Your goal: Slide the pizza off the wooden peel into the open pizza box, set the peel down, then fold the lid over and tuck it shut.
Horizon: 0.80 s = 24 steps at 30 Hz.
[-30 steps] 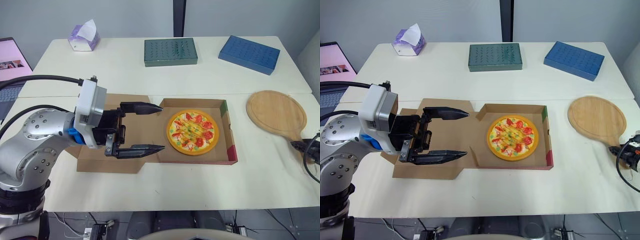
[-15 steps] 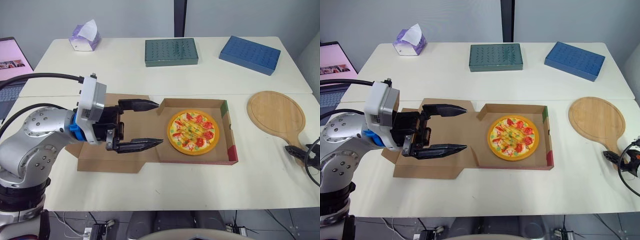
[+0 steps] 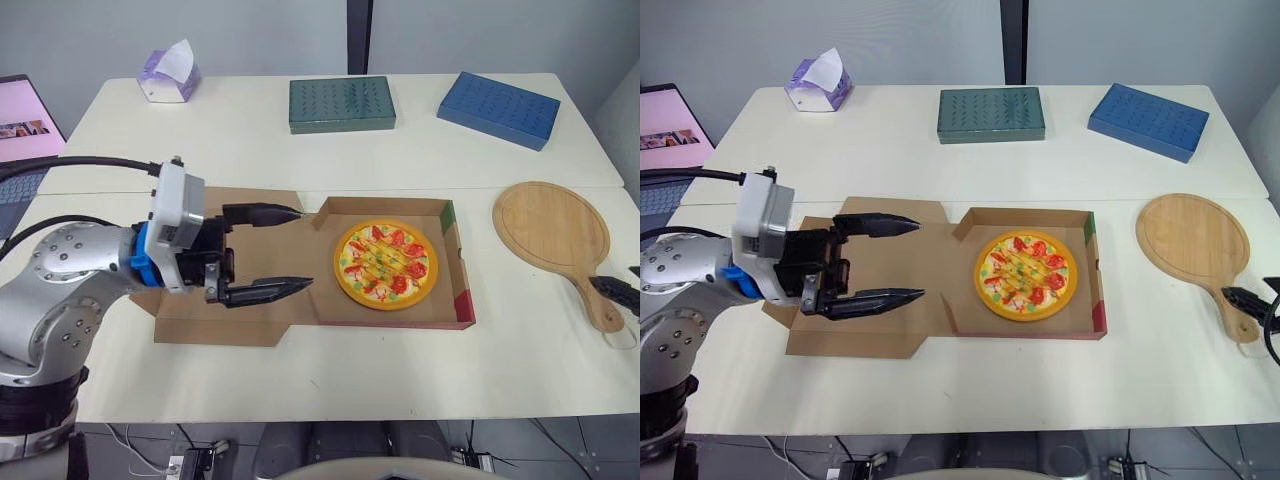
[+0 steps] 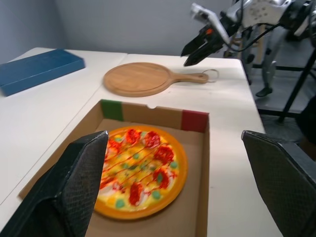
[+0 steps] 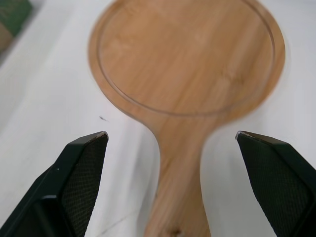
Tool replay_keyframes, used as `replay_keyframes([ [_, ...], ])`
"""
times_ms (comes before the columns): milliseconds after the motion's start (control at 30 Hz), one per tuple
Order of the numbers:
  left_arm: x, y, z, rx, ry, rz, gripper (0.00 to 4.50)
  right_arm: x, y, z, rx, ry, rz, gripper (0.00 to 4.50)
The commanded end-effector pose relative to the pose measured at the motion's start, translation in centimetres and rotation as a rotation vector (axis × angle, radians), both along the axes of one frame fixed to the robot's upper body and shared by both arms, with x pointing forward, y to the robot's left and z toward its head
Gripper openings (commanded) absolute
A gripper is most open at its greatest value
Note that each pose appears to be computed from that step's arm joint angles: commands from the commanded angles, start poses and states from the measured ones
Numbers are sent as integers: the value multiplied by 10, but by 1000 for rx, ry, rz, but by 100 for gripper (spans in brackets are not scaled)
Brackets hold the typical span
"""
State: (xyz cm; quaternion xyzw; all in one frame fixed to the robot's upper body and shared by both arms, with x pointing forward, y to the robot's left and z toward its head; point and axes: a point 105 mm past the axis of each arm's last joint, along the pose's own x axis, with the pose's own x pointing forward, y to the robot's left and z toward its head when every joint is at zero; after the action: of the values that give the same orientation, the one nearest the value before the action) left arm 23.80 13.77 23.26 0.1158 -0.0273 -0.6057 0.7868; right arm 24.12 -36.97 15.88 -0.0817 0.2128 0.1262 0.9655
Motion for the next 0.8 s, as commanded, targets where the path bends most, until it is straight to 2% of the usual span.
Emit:
replay_keyframes([
  [33,-7,8,6,-3,-21,59,450,8,20,23,-158,-95,168,446],
  [133,-13,17,2,-14,8,125,450,17,42,31,-236,-147,312,446],
  [233,-17,29,2,-99,61,220,450,31,75,43,-259,-234,468,446],
  [400,-29,48,-14,-188,190,372,450,42,137,51,-265,-277,789,446],
  [567,-42,75,-29,-348,340,584,450,42,185,64,-244,-302,1044,446],
  [667,-52,93,-42,-481,427,751,450,34,213,67,-193,-284,1203,446],
  [800,-65,105,-62,-600,566,872,450,31,232,68,-183,-278,1316,446],
])
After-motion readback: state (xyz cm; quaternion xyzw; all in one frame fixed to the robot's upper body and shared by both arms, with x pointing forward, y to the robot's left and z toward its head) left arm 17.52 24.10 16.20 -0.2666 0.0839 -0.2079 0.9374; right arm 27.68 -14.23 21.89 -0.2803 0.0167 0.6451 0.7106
